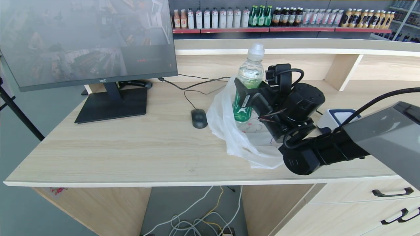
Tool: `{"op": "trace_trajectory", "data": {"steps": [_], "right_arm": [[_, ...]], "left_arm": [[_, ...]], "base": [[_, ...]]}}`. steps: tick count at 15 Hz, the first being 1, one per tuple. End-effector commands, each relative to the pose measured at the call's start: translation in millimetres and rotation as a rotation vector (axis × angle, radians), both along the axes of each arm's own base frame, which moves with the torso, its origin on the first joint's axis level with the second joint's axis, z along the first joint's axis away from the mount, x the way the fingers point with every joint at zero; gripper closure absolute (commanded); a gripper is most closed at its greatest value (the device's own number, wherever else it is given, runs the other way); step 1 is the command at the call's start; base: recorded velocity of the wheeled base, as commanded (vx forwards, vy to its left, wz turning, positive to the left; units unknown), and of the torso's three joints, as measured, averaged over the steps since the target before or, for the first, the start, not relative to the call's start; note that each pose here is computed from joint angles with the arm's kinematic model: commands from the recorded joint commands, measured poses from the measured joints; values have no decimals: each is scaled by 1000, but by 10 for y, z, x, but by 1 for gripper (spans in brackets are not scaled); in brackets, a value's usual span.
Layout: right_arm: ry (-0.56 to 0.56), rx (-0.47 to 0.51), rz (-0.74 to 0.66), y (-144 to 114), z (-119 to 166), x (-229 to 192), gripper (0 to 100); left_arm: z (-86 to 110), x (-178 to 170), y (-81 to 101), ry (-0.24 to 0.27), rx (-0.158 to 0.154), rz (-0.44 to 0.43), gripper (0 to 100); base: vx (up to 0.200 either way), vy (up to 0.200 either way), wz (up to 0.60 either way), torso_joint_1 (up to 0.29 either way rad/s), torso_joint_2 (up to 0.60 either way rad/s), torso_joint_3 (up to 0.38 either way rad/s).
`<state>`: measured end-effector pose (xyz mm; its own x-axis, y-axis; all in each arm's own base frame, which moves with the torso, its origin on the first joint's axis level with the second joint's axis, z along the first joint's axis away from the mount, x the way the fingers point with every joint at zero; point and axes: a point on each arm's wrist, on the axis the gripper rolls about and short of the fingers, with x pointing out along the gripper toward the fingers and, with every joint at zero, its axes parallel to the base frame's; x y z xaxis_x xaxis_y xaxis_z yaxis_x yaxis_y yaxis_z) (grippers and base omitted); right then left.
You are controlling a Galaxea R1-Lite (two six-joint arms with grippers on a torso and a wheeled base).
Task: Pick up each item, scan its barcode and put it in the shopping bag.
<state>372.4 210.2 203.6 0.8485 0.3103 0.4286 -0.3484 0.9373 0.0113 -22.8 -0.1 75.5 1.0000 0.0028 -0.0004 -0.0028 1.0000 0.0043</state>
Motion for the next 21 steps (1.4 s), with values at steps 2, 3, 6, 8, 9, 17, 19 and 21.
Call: {"op": "trace_trajectory", "data": {"steps": [2, 3, 6, 8, 9, 17, 19, 21], "right_arm": [[14, -12, -1, 68, -147, 96, 100], [10, -11, 2, 95, -160, 115, 100], [8, -11, 10, 175, -226, 156, 100], [12, -13, 10, 184, -267, 172, 100], [10, -10, 9, 183, -273, 183, 100], [-5, -6, 10, 160, -266, 184, 100], [-22, -4, 18, 130, -236, 192, 0], [-20, -5, 15, 107, -230, 181, 0]], "left_arm": [[0, 0, 0, 0, 0, 0, 0], [0, 0, 0, 0, 0, 0, 0], [0, 0, 0, 0, 0, 0, 0], [0, 0, 0, 0, 0, 0, 0], [0, 0, 0, 0, 0, 0, 0], [0, 0, 0, 0, 0, 0, 0], [0, 0, 0, 0, 0, 0, 0], [0, 0, 0, 0, 0, 0, 0]], "base": [[0, 0, 0, 0, 0, 0], [0, 0, 0, 0, 0, 0], [0, 0, 0, 0, 0, 0], [0, 0, 0, 0, 0, 0], [0, 0, 0, 0, 0, 0], [0, 0, 0, 0, 0, 0], [0, 0, 0, 0, 0, 0], [0, 0, 0, 0, 0, 0]]}}
